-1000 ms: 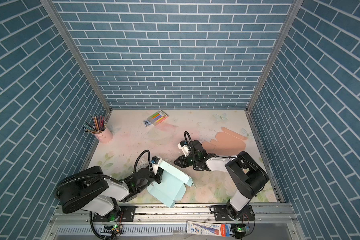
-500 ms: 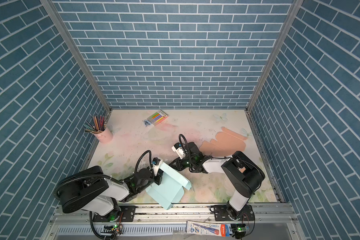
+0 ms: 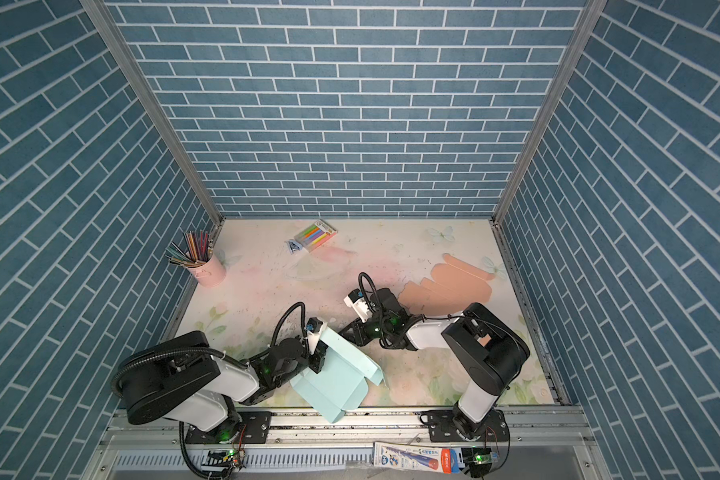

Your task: Fold the paper box

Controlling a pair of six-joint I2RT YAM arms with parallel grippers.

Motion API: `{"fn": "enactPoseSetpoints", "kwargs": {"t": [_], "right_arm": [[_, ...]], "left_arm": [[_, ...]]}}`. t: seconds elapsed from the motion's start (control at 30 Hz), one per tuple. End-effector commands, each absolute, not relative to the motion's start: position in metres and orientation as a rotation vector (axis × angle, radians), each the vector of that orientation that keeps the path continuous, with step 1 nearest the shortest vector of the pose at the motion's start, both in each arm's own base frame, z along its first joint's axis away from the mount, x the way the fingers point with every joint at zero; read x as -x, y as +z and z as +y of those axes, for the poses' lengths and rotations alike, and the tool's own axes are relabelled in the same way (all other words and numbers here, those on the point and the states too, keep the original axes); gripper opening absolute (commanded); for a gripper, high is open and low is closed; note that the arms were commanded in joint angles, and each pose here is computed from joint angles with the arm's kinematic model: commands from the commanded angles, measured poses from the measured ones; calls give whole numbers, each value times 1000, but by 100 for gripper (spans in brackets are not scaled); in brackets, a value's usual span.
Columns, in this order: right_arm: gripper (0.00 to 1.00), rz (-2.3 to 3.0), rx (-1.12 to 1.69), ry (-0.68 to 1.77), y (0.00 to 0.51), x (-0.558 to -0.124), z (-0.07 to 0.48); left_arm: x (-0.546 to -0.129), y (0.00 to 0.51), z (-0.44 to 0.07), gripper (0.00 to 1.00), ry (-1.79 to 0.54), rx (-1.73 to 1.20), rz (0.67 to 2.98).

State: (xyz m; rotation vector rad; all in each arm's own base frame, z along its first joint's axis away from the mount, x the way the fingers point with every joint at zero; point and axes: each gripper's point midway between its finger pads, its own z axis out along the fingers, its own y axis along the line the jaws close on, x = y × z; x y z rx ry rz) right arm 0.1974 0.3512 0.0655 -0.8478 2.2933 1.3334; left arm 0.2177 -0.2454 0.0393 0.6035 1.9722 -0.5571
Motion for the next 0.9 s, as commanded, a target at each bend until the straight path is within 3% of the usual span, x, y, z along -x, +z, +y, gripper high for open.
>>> {"fn": "enactPoseSetpoints", "kwargs": {"t": [0.0, 0.27, 0.7, 0.87], "right_arm": [[19, 2303, 890, 1388, 63, -184, 349], [19, 2323, 851, 1369, 60, -190, 345], [19, 2316, 844, 1348, 66, -194, 344], [19, 2302, 847, 1348, 72, -194, 344]], "left_arm": [[-224, 54, -248, 10, -590, -545, 1919], [-218, 52, -242, 26, -592, -549, 1928], [-216, 64, -234, 26, -573, -547, 1905], [-219, 70, -234, 20, -563, -538, 1897]]}}
